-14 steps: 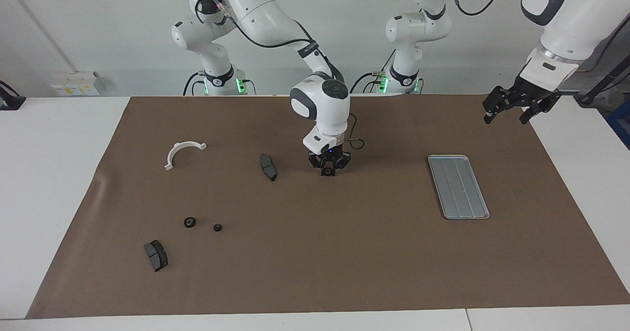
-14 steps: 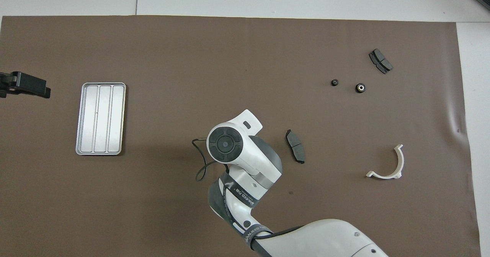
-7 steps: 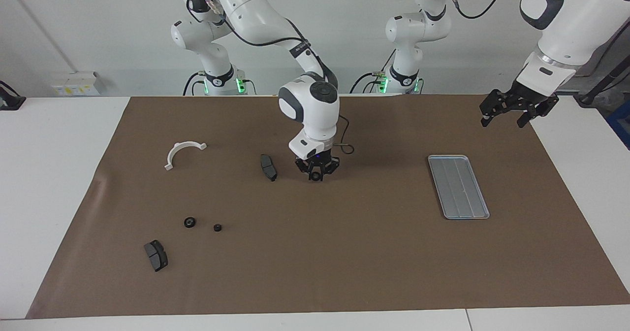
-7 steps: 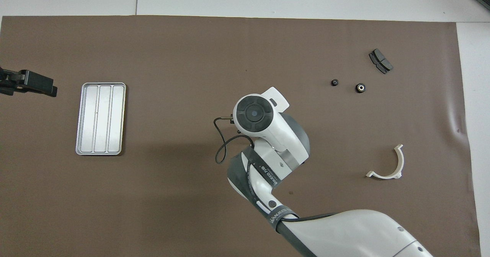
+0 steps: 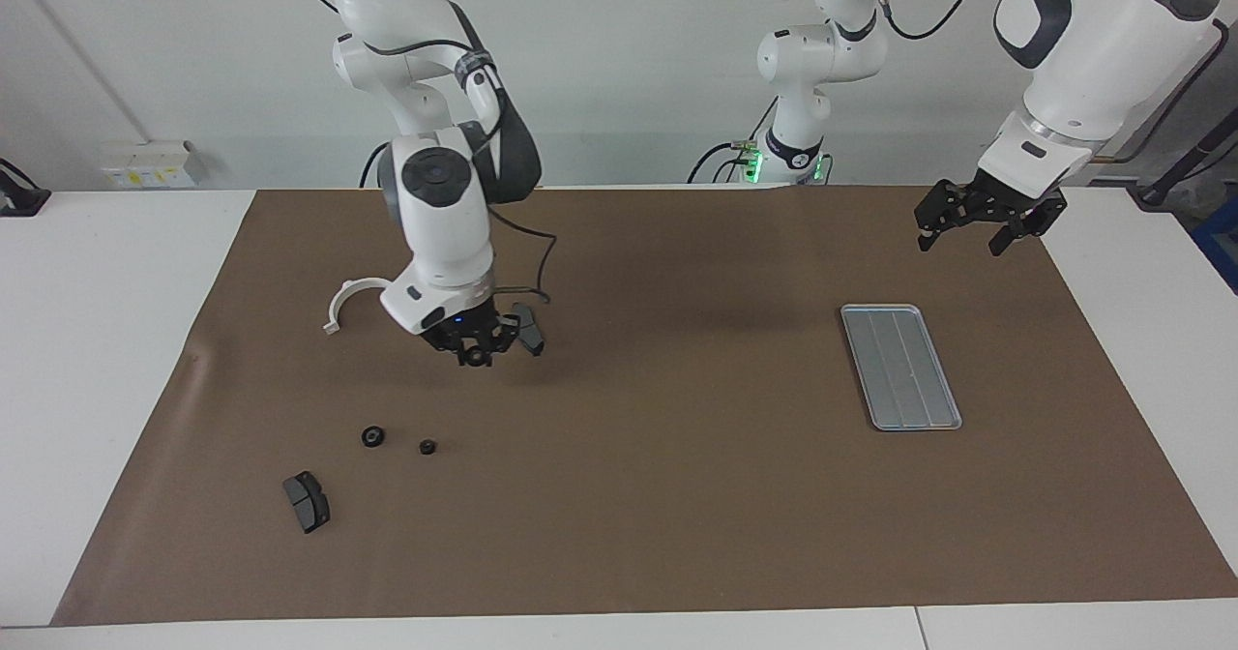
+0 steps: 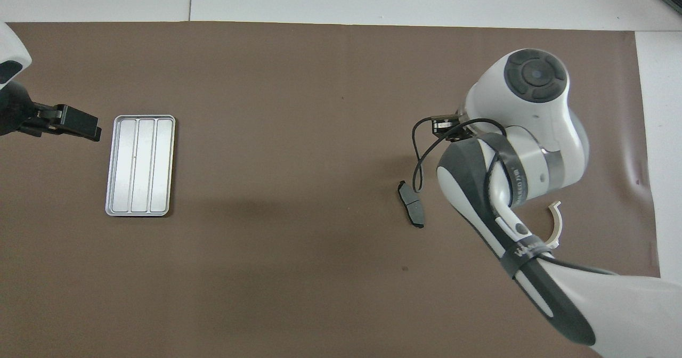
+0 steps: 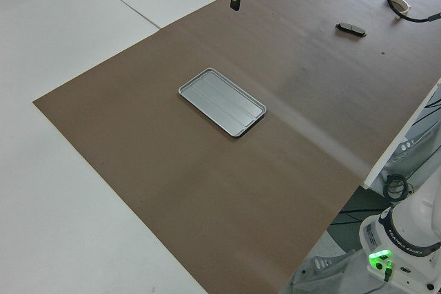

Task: Place bearing gear from tray to pile
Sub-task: 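Carry the gear with the right gripper and set it beside the others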

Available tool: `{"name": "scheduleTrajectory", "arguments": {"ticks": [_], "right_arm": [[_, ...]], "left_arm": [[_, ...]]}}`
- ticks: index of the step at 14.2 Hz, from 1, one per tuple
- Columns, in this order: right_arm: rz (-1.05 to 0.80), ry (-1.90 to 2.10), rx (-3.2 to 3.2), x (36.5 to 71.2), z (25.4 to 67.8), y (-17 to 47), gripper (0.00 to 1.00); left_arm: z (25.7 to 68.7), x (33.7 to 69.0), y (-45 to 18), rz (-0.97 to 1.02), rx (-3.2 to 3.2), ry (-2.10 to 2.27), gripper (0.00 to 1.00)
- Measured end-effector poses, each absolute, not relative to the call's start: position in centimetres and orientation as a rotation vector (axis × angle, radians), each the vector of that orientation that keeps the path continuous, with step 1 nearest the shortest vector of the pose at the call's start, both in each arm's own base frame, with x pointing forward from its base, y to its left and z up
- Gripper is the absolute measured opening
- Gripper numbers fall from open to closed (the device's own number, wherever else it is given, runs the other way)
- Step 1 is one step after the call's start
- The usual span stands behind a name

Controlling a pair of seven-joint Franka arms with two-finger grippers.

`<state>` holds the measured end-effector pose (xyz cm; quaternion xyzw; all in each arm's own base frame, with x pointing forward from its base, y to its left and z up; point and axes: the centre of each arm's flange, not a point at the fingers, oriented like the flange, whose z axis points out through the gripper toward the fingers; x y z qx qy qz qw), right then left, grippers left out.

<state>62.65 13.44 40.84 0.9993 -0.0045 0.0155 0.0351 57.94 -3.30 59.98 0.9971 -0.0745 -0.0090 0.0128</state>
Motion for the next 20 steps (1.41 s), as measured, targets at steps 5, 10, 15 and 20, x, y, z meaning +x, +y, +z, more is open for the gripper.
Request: {"name": "scheduleTrajectory", "arguments": {"ticks": [5,10,15,20], "right_arm": [[-0.005,0.075,3.076,61.9,35.8,3.2,0.35],[-0.01,0.052,3.125,59.6,31.4,3.2,0.35],[0.009,0.056,3.128,58.7,29.8,3.3,0.41],[0.072,0.057,3.129,59.4,31.3,3.4,0.94]], "left_arm": [[60.2,57.6,-2.8,-0.043,3.149,-0.235,1.0],[60.5,57.4,-3.0,-0.041,3.154,-0.243,1.0],[60.5,57.4,-3.1,-0.04,3.157,-0.205,1.0],[60.5,57.4,-3.1,-0.04,3.158,-0.2,1.0]]}}
